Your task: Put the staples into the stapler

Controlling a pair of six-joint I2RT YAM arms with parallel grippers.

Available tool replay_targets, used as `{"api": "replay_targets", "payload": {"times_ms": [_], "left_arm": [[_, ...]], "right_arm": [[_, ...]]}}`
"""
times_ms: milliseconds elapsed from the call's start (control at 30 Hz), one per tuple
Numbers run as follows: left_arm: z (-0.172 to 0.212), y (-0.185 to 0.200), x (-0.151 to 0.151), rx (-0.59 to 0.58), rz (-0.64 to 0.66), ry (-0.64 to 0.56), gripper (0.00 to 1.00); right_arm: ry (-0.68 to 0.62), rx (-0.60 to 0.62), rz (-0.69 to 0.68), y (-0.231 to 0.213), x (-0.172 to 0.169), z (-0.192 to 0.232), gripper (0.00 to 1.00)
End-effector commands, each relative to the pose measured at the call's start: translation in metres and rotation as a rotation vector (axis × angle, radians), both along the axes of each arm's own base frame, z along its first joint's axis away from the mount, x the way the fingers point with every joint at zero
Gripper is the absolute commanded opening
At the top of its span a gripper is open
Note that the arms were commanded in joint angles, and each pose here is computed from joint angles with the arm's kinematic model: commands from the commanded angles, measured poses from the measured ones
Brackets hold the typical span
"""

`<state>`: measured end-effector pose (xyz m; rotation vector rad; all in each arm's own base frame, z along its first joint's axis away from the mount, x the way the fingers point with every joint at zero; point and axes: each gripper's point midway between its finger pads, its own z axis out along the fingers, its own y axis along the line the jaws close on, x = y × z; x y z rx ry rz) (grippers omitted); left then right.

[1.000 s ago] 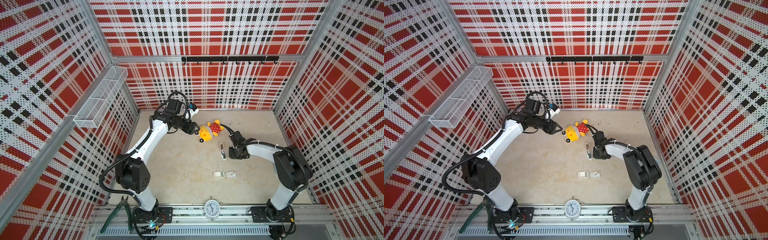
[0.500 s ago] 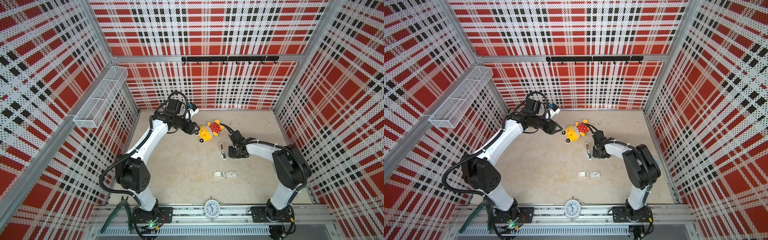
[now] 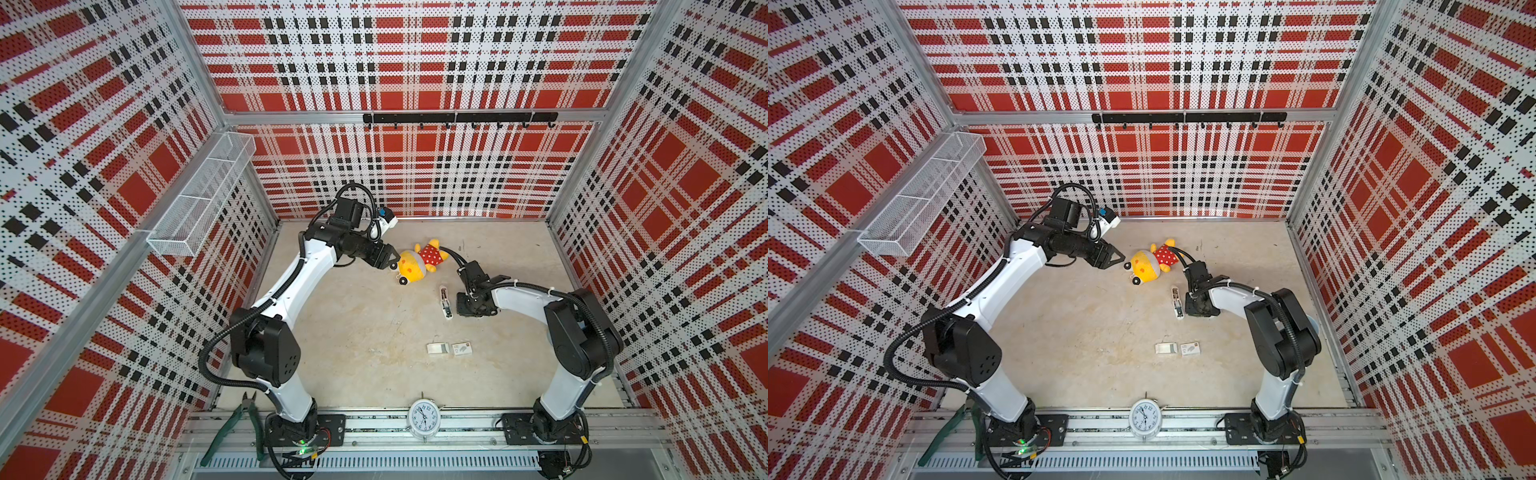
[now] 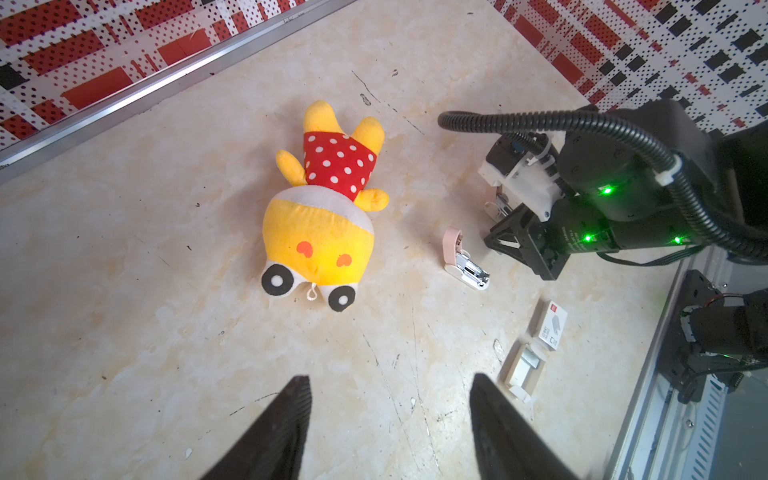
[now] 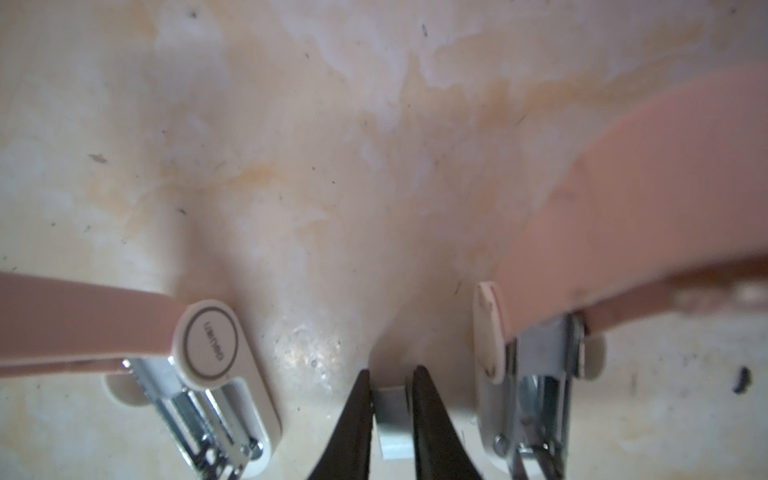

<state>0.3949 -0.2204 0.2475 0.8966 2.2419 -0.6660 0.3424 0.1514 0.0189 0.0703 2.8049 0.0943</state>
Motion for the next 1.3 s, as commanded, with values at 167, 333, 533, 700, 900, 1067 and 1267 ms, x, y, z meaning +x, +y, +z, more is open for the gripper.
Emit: {"api": "replay_targets", "payload": {"times_ms": [167,333,533,700,900,1067,1267], "left_arm": [[0.002,0.001,-0.001,-0.016,-0.007,-0.004,0.64],[0.001,0.001,-0.001,-0.017,-0.004,0.002,0.64],[0.001,0.001,-0.001,-0.019,-0.002,0.001,0.64],[0.0,0.001,-0.001,-0.02,-0.003,0.003,0.64],[0.003,0.001,-0.002,-0.02,-0.004,-0.004,0.64],[0.004,0.001,-0.001,-0.022,0.0,-0.004,0.64],[0.007,0.001,0.0,-0.025,0.002,-0.012,0.64]], "right_arm": [[-0.002,0.016,-0.004,0.0,-0.005,-0.002,0.21],[0.007,0.013,-0.004,-0.001,-0.009,-0.005,0.19],[0.011,0.016,-0.008,-0.002,-0.012,-0.009,0.17],[0.003,0.012,-0.006,-0.003,-0.011,-0.007,0.15],[-0.022,0.022,0.012,0.001,-0.004,0.003,0.14],[-0.054,0.037,0.03,0.005,0.002,0.013,0.14],[-0.09,0.029,0.04,0.004,0.005,0.024,0.14]]}}
